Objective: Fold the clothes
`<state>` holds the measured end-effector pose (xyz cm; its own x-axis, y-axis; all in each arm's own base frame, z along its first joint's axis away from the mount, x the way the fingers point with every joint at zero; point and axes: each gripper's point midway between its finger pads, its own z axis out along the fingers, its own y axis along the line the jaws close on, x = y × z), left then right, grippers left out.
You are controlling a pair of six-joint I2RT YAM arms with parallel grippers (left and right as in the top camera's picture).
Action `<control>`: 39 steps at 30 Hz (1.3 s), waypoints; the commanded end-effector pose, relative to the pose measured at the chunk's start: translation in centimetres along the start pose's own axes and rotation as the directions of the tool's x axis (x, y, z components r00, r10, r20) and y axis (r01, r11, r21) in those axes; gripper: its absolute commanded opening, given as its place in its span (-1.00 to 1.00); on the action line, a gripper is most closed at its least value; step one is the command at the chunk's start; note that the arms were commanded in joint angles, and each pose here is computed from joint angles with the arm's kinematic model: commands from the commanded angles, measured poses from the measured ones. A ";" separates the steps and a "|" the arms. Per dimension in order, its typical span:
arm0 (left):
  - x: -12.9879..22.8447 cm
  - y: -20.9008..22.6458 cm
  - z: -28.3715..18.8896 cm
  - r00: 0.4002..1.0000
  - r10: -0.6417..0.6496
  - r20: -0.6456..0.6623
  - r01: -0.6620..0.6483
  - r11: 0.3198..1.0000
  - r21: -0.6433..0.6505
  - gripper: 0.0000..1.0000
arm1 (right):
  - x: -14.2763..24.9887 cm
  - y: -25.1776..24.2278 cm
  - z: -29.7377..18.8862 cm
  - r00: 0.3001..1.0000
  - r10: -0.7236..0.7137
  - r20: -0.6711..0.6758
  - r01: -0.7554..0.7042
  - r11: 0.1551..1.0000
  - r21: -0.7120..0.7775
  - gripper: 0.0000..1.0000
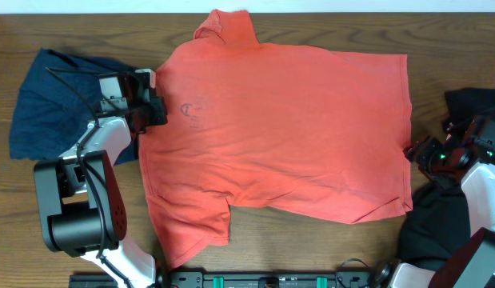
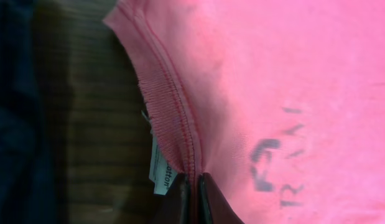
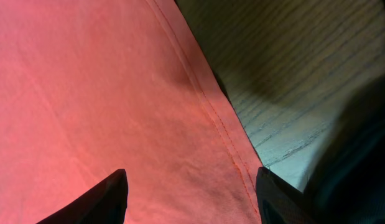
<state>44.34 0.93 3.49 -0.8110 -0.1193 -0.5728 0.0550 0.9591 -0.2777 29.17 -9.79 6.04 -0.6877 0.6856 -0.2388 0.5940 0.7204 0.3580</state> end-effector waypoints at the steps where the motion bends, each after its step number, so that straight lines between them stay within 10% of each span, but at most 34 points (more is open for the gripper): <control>1: -1.3 -1.9 -0.8 1.000 -0.016 0.022 0.014 0.995 0.100 -0.88 | -0.5 0.4 -0.2 1.000 -0.007 0.017 0.007 1.000 0.000 0.29; 13: 0.4 -3.8 -0.8 0.998 -0.040 -0.048 0.048 0.981 0.187 -0.86 | -0.6 0.1 -0.2 1.000 -0.007 0.022 0.006 1.000 0.014 0.32; 16: 0.2 -3.0 -0.7 0.999 -0.037 -0.038 0.042 0.989 0.140 -0.22 | -0.5 0.1 -0.2 1.000 -0.006 0.019 0.006 1.000 0.015 0.31; 24: 0.5 -0.1 -0.2 0.999 0.002 -0.041 -0.003 1.000 -0.019 -0.03 | -0.4 0.1 -0.2 1.000 -0.004 0.015 0.004 1.000 0.016 0.29; 31: 1.9 0.5 1.3 0.997 0.006 -0.081 -0.008 1.000 -0.018 -0.05 | -0.3 0.0 -0.2 1.000 -0.003 0.011 0.003 1.000 0.016 0.26; 35: 1.7 0.5 1.5 0.997 -0.002 -0.073 0.001 1.000 -0.017 -0.82 | -0.2 0.0 -0.2 1.000 -0.001 0.004 0.001 1.000 0.019 0.25; 39: 0.5 0.6 0.8 0.999 -0.004 -0.041 0.003 1.000 -0.021 -0.88 | -0.2 0.0 -0.2 1.000 -0.001 0.004 0.001 1.000 0.019 0.26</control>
<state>43.08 0.65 0.78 -0.8607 -0.1120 -0.4966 0.0350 0.9602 -0.2771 28.83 -9.90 5.88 -0.6882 0.6874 -0.2321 0.6038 0.7200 0.3421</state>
